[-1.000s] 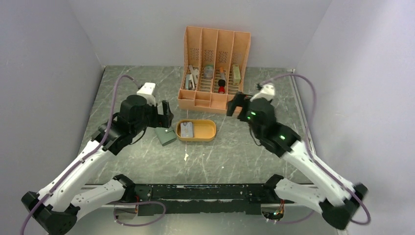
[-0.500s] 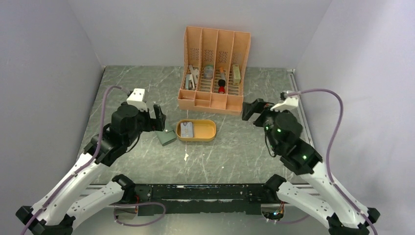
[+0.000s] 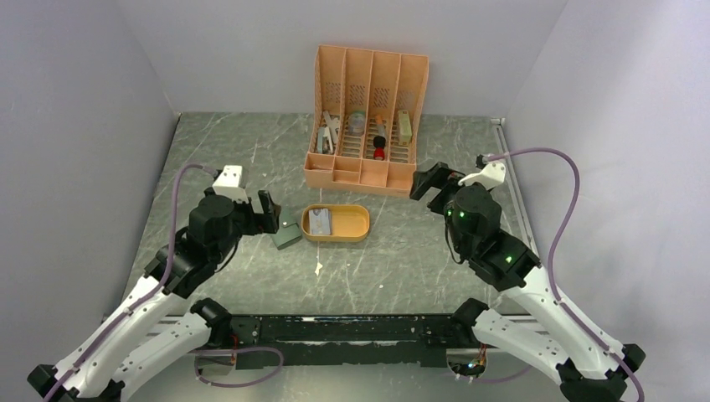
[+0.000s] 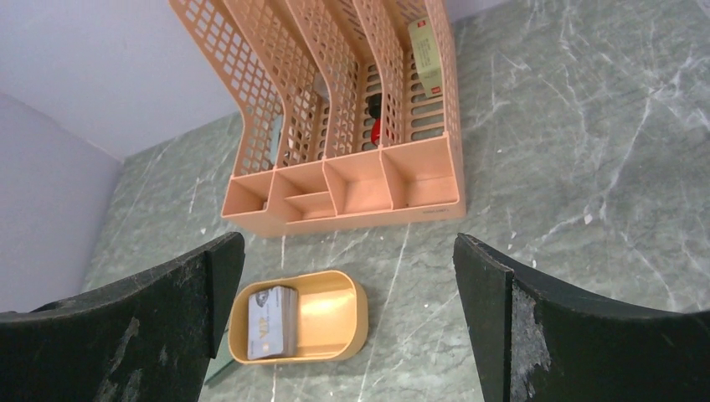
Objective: Put the credit cards into the card holder
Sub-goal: Reset both arms
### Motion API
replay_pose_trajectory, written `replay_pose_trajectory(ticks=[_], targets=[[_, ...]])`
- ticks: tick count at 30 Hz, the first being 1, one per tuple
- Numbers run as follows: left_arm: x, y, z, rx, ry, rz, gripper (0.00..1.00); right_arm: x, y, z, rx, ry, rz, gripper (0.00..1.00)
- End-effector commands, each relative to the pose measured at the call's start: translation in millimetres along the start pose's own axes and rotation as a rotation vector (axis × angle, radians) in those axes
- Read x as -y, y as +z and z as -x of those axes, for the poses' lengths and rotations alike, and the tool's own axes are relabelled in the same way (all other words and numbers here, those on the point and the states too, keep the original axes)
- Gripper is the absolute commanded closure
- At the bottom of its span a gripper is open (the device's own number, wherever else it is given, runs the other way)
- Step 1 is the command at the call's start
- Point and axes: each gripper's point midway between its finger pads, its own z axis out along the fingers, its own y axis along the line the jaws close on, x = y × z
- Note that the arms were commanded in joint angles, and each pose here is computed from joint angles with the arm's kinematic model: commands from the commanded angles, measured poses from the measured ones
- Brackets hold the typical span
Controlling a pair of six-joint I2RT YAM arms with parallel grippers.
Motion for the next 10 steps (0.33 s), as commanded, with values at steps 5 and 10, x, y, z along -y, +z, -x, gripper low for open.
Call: replay_pose_trajectory(ticks=[5, 10], targets=[[-1.0, 7.2, 5.1, 0.011, 0.012, 0.028, 0.01, 11.9, 5.8, 18.0, 0.058, 0.021, -0.129, 0.00], [-1.3, 4.7, 6.4, 0.023, 0.015, 0.020, 0.01, 6.0, 2.8, 17.8, 0.026, -0.052, -0.082, 0.00]])
